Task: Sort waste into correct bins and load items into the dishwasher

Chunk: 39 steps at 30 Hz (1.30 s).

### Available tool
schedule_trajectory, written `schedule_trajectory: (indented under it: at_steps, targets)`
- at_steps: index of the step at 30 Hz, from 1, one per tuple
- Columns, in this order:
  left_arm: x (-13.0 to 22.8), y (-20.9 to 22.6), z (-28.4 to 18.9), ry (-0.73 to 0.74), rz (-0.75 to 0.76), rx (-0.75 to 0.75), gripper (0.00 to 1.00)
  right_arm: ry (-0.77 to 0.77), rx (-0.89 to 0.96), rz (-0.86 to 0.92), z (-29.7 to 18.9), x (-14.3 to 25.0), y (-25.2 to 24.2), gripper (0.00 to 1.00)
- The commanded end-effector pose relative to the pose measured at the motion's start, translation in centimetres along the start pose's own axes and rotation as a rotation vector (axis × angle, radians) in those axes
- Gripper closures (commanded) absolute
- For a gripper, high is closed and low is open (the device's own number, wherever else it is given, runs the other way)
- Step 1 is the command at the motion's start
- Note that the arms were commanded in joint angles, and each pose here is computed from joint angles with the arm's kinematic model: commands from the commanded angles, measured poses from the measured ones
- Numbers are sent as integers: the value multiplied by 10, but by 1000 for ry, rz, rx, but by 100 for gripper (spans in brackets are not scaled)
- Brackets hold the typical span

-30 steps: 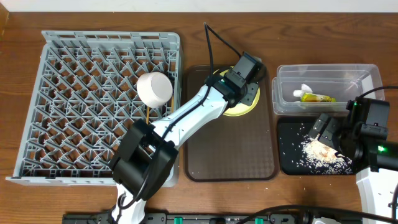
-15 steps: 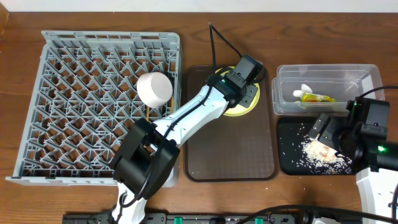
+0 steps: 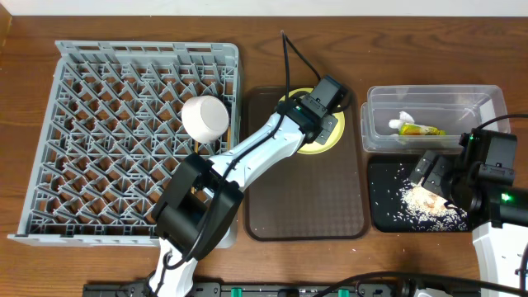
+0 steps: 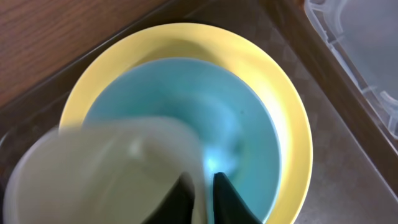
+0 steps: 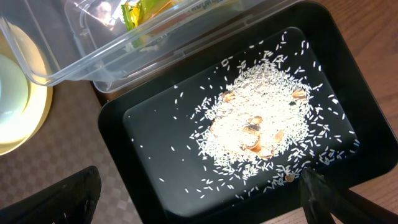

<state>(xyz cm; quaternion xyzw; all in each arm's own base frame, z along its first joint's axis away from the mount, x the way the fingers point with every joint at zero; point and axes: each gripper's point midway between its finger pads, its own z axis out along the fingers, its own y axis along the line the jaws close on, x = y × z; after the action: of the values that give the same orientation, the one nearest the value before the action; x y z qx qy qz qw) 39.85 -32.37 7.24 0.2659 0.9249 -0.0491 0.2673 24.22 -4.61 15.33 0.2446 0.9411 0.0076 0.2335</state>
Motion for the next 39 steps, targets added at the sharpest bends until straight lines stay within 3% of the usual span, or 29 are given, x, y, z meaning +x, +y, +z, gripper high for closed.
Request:
schedule_trajectory:
  at_steps: [1,6,11,16,21,27,30,36,39]
  targets:
    - [2,5,1,5,53,-18,92,-13,3,12,-3,-4,-1,1]
    - [-29,6,-40,-89,40,-6,92,-13,3,12,-3,-4,-1,1]
    - [-52,5,-134,-201,-15,74,92,-13,3,12,-3,-4,-1,1]
    - [-36,12,-242,-272,-66,188,92,-13,3,12,-3,-4,-1,1]
    - [6,38,-304,-242,-171,260,92,-13,3,12,-3,-4,-1,1]
    - [47,59,-320,-120,-343,441,92,-14,3,12,-3,-4,-1,1]
    - [55,55,-315,-90,-383,614,92,-13,3,12,-3,-4,-1,1]
    - [66,63,-311,-143,-499,995,92,-13,3,12,-3,-4,-1,1]
    - [75,83,-301,-170,-614,1041,92,-13,3,12,-3,-4,-1,1]
